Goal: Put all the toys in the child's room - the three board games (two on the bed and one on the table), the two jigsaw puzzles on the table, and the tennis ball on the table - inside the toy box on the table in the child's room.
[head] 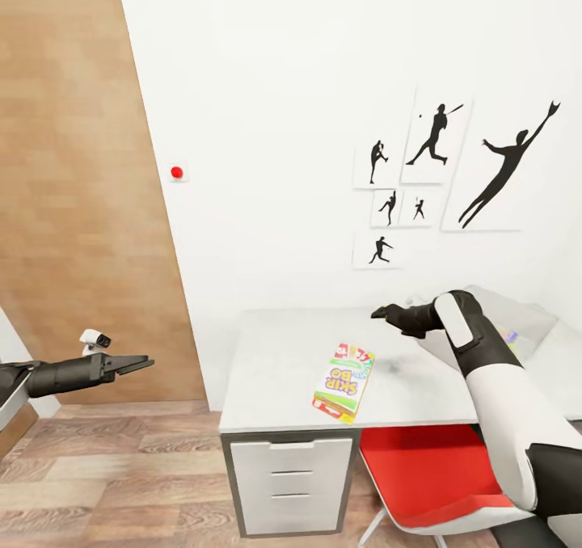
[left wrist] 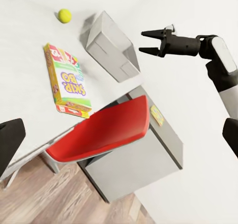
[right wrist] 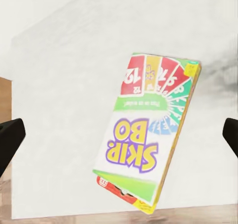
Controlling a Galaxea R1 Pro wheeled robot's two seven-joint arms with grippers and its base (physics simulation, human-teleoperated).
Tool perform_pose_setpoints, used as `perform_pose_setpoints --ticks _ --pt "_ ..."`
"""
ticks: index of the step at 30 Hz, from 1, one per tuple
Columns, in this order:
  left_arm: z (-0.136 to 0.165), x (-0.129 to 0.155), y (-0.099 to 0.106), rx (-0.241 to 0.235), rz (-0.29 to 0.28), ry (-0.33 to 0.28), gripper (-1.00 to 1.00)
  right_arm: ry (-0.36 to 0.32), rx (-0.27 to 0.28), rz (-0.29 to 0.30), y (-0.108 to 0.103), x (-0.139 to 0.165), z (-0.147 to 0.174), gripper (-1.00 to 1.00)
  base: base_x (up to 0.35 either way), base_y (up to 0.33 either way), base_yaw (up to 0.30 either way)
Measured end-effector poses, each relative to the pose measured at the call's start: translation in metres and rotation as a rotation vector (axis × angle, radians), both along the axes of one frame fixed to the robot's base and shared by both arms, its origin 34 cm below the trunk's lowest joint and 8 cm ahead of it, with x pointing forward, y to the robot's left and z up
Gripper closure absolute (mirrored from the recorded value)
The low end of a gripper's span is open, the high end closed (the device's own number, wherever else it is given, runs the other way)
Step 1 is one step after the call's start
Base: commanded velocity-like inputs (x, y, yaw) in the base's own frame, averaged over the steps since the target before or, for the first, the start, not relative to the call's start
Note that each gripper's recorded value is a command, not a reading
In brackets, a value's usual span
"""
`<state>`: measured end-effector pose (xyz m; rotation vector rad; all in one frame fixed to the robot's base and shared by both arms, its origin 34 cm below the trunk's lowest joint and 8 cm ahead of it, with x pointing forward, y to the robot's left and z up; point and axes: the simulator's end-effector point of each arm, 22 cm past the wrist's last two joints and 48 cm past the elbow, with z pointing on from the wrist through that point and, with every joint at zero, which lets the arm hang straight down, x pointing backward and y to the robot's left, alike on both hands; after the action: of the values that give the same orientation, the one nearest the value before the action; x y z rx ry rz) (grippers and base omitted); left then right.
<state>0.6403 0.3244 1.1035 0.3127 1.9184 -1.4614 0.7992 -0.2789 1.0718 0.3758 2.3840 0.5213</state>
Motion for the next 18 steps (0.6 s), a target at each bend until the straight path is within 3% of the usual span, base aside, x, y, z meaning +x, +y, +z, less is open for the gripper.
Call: perform_pose_setpoints --ticks 9,18 --pt "-0.008 0.002 0.000 0.001 0.001 0.015 -1.00 0.023 -0.010 -0.003 -0.002 0.000 -0.014 -1.00 0.241 0.208 0.000" --pt "-0.016 0.003 0.000 0.002 0.000 0.032 -1.00 0.071 -0.075 -0.048 -0.018 -0.002 -0.033 -1.00 0.219 0.041 0.000"
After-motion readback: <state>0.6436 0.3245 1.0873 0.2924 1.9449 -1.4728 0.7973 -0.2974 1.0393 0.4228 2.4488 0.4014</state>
